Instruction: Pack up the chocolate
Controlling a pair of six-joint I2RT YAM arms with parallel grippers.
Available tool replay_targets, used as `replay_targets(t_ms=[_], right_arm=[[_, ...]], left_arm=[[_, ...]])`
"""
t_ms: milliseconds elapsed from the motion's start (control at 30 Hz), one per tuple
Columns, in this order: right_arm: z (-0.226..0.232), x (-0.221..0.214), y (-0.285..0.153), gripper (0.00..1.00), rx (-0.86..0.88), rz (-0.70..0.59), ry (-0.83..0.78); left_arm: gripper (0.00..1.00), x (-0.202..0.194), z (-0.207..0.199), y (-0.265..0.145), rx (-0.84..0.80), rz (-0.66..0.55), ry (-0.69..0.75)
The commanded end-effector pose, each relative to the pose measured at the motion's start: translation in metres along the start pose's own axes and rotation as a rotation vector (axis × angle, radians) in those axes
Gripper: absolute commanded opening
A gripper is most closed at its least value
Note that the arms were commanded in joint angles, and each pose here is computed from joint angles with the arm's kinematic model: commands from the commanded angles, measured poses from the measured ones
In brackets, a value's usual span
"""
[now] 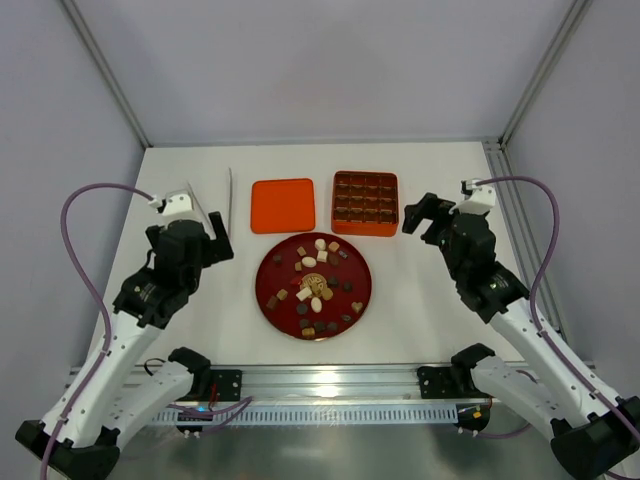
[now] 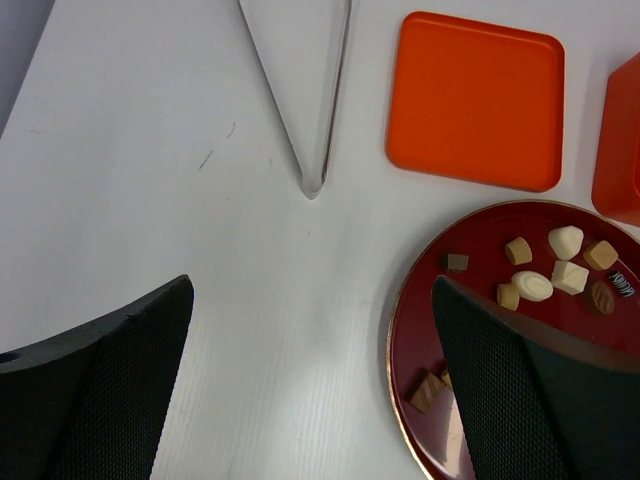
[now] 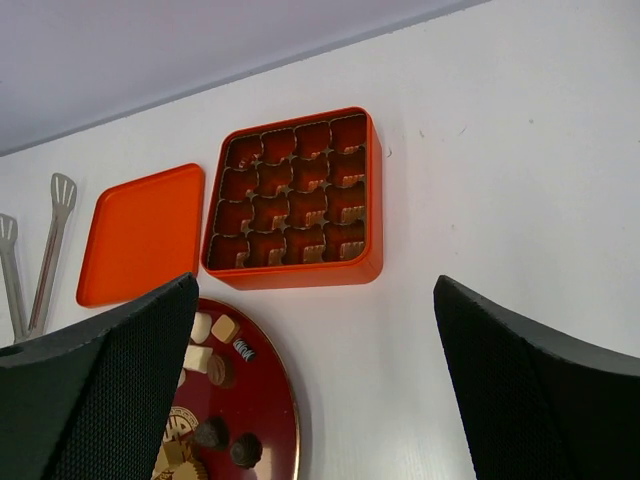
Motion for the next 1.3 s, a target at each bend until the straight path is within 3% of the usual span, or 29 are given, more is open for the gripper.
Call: replay_targets(t_ms=[0,267,433,600,867,1267], right_arm=[[0.005,0.006,-0.004,1.0,0.041,-0.027,0.01],[0.012,0.001,-0.001,1.0,0.106,0.017,0.014],[0.017,-0.002,-0.001,1.0,0.135,0.048,0.02],[0.018,-0.004,-0.006,1.0,0.164,0.067,0.027],[0.018,-0.008,-0.013,1.0,0.2,0.099,0.037],[0.015,-0.014,-0.02,1.0,0.219,0.121,0.052]], left_arm=[[1.0,0.018,0.003,-0.004,0.052,-0.052,-0.047],[1.0,0.048,-0.007,0.026,0.16,-0.055,-0.003],[1.0,0.057,-0.013,0.089,0.143,0.07,-0.063],[1.0,0.045,-0.013,0.163,0.157,0.205,-0.042],[1.0,0.012,-0.013,0.238,0.14,0.358,-0.078],[1.0,-0.01,-0.002,0.287,0.12,0.459,-0.114]])
Point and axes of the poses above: each gripper's point midway between its finger pads, its own y axis out along the fingers, its own z axis along the line the jaws close on, x = y × z, the point moved 8 cm from there along -y, back along the fingers, and after that the axes turned 7 degrees about y, right-handed, at the moved point
